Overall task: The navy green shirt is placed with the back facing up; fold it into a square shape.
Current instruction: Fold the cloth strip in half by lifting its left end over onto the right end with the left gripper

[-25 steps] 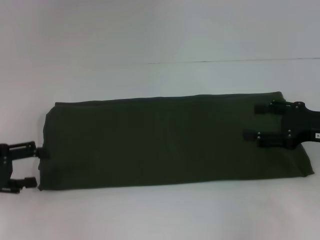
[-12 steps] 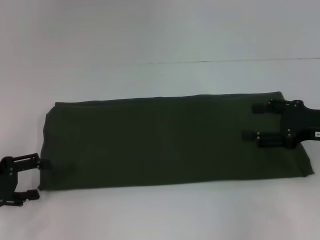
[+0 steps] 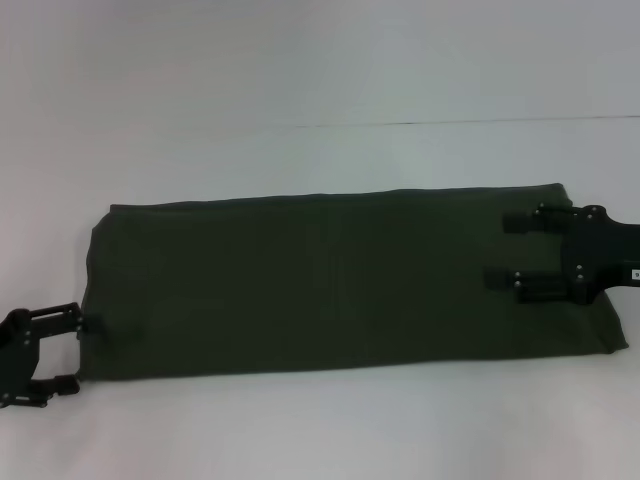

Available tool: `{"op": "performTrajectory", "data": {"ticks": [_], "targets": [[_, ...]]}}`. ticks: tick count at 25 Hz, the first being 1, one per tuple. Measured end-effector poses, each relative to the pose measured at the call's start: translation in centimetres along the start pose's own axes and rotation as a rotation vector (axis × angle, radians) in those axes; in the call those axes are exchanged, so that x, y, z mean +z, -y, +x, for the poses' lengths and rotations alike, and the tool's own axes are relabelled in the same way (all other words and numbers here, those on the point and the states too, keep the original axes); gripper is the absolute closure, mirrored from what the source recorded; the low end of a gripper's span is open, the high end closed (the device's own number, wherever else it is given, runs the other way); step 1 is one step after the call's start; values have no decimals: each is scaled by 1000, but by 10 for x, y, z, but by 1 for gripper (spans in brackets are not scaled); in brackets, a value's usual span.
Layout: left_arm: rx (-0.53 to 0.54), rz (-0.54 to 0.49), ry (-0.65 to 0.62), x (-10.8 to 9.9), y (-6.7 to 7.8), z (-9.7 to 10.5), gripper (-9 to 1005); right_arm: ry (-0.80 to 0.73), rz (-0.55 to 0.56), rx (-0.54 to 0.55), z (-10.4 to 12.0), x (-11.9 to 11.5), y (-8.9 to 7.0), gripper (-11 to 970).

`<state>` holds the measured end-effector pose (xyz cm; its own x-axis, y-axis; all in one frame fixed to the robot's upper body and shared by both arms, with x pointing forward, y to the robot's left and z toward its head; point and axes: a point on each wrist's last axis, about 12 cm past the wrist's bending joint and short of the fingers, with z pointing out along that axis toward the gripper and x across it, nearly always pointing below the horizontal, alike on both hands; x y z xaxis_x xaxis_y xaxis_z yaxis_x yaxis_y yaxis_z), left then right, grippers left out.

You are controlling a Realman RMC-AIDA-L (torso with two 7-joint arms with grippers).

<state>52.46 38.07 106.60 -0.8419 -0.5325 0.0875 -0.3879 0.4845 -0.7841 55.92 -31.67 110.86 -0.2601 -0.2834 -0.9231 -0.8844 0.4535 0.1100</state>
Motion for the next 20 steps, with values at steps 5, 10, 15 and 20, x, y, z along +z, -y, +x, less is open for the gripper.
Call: {"op": "performTrajectory", "data": {"ticks": [5,10,15,20], "targets": [[7,2,5,6,6,-2,59,0,0,-2,1,0,-1,48],[9,4,-6,15,11,-3,60,1,0,-1,2,0,-2,47],[14,-4,1,17,13,-5,60,3,4,0,3,-1,-2,47],[13,-9,12,20,14,-7,59,5,7,0,3,-2,-1,48]]}}
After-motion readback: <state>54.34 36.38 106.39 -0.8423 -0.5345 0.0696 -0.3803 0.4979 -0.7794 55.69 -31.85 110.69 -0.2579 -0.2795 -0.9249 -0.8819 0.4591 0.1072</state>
